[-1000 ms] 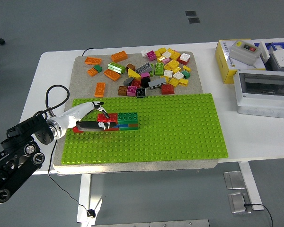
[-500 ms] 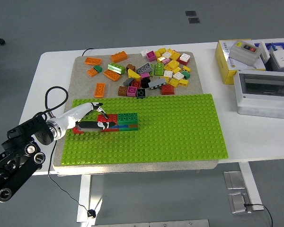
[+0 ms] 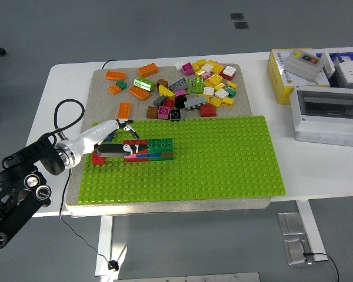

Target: Pick up the brick,pile it on top of brick,press brick,pick up the brick,pile it on top of brick,press brick

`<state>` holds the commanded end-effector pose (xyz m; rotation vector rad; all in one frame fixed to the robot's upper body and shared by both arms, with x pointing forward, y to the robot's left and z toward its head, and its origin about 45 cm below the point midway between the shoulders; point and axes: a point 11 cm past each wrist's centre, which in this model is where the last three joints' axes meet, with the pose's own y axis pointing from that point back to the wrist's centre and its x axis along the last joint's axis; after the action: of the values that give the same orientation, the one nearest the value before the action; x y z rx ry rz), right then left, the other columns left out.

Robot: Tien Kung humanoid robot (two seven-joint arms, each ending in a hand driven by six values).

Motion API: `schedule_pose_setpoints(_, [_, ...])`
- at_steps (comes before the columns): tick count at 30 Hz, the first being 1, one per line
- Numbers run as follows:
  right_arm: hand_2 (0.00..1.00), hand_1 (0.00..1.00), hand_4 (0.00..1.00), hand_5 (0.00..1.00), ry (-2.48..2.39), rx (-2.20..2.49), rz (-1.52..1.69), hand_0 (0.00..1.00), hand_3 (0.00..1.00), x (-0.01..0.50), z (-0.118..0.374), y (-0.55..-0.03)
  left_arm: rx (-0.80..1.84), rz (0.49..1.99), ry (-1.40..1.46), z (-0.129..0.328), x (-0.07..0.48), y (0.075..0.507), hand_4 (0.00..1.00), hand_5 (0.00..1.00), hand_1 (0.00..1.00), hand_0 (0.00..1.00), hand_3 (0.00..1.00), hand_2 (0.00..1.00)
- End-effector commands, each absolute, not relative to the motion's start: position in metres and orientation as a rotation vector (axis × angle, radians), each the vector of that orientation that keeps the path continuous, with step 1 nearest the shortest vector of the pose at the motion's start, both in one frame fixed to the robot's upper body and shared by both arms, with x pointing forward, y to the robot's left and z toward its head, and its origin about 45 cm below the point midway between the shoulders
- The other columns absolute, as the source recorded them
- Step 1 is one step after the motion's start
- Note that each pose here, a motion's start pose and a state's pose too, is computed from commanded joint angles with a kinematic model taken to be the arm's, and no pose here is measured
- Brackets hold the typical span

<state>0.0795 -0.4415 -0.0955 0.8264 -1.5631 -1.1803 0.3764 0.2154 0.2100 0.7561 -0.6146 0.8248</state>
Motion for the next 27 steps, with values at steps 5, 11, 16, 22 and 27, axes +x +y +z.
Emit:
schedule_pose_setpoints(5, [0.586,0.638,0.599,0.998,-1.565,0.825,-1.181,0.699,0.752,0.079,-0.095,-0.441,0.724,0.843,-0.599,0.215,0.377,0.219,0.900,0.738,0.985,0.998,0.629,0.970])
schedule_pose_setpoints(11, [0.585,0.638,0.600,0.998,-1.567,0.823,-1.180,0.699,0.753,0.078,-0.096,-0.442,0.738,0.912,-0.626,0.218,0.382,0.241,0.880,0.714,0.981,0.998,0.628,0.959])
schedule_pose_setpoints(16, [0.585,0.638,0.601,0.998,-1.566,0.820,-1.181,0.698,0.753,0.077,-0.096,-0.441,0.809,0.976,-0.661,0.219,0.382,0.276,0.805,0.600,0.977,0.998,0.674,0.955])
schedule_pose_setpoints(22, [0.586,0.638,0.600,0.998,-1.563,0.816,-1.185,0.700,0.753,0.075,-0.096,-0.441,0.933,1.016,-0.679,0.210,0.379,0.313,0.798,0.481,0.979,0.998,0.812,0.975])
schedule_pose_setpoints(27, [0.586,0.639,0.600,0.998,-1.559,0.815,-1.185,0.700,0.753,0.074,-0.097,-0.441,0.952,1.114,-0.700,0.203,0.381,0.333,0.654,0.282,0.960,0.994,0.854,0.962])
